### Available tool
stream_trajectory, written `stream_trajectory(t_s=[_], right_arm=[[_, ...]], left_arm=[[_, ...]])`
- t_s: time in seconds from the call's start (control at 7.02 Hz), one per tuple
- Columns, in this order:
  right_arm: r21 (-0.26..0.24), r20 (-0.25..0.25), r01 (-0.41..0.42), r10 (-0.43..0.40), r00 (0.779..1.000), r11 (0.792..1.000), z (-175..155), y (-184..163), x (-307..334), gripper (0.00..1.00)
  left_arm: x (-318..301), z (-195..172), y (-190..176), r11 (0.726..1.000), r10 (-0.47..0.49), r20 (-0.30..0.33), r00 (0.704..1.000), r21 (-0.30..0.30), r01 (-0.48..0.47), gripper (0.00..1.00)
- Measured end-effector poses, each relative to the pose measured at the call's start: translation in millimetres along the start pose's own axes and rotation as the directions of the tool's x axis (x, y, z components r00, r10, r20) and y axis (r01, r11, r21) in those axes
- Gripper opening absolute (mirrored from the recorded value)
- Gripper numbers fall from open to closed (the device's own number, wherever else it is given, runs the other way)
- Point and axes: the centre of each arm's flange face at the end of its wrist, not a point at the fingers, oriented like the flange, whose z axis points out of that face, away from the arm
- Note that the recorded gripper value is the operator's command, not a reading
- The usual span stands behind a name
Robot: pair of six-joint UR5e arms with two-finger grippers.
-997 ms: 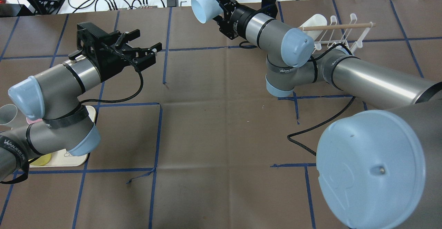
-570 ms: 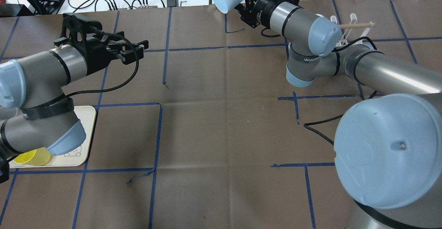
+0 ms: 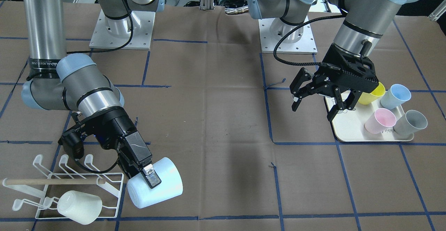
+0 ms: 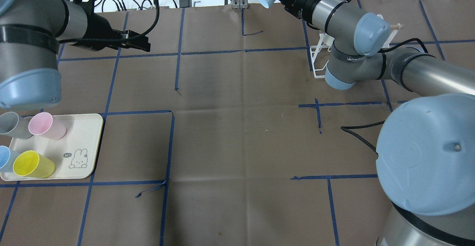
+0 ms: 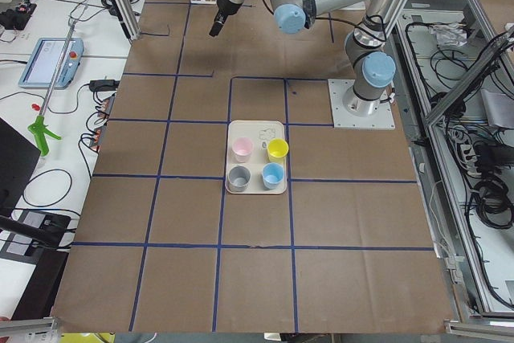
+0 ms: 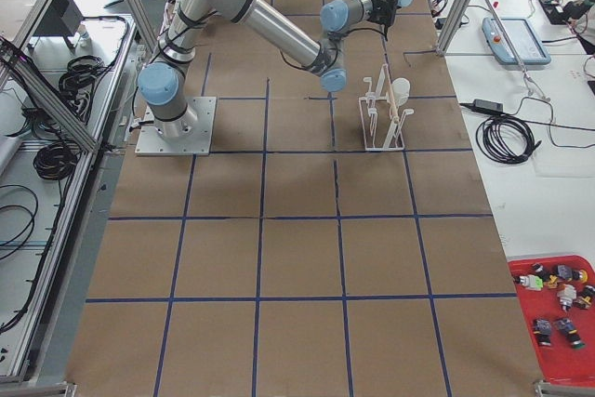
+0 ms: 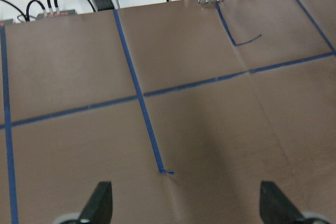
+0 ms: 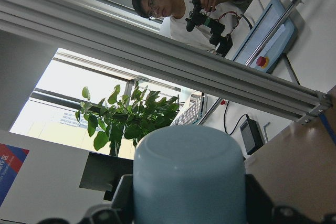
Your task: Transfer IKEA cup to right arm and place on rack
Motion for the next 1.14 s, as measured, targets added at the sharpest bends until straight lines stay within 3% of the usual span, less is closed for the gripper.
stream_trajectory(t_s=[0.28, 0.57, 0.71, 0.85, 1.14], right_arm=[[-0.007, -0.057, 0.211, -0.211, 0.976, 0.977, -10.3, -10.3, 7.9, 0.16], [-0.067, -0.126, 0.398, -0.404, 0.906, 0.915, -20.8, -26.2, 16.0, 0.16], [-0.107, -0.171, 0.473, -0.484, 0.858, 0.875, -28.3, -39.1, 20.7, 0.16], [-0.139, -0.22, 0.56, -0.577, 0.787, 0.817, -38.9, -57.5, 27.5, 0.16], [-0.186, -0.28, 0.716, -0.735, 0.618, 0.673, -65.7, -100.5, 48.4, 0.14]], left_arm=[[34.1, -6.1, -33.3, 0.983, -0.056, 0.117, 0.992, -0.17, 0.075, 1.0], [52.1, -22.5, -20.6, 0.953, -0.084, 0.154, 0.984, -0.278, 0.124, 1.0], [54.6, -34.4, -4.5, 0.941, -0.087, 0.159, 0.984, -0.31, 0.133, 1.0], [53.9, -44.5, 13.9, 0.936, -0.078, 0.156, 0.985, -0.329, 0.127, 1.0], [32.1, -54.9, 35.2, 0.933, -0.096, 0.159, 0.983, -0.33, 0.144, 1.0]])
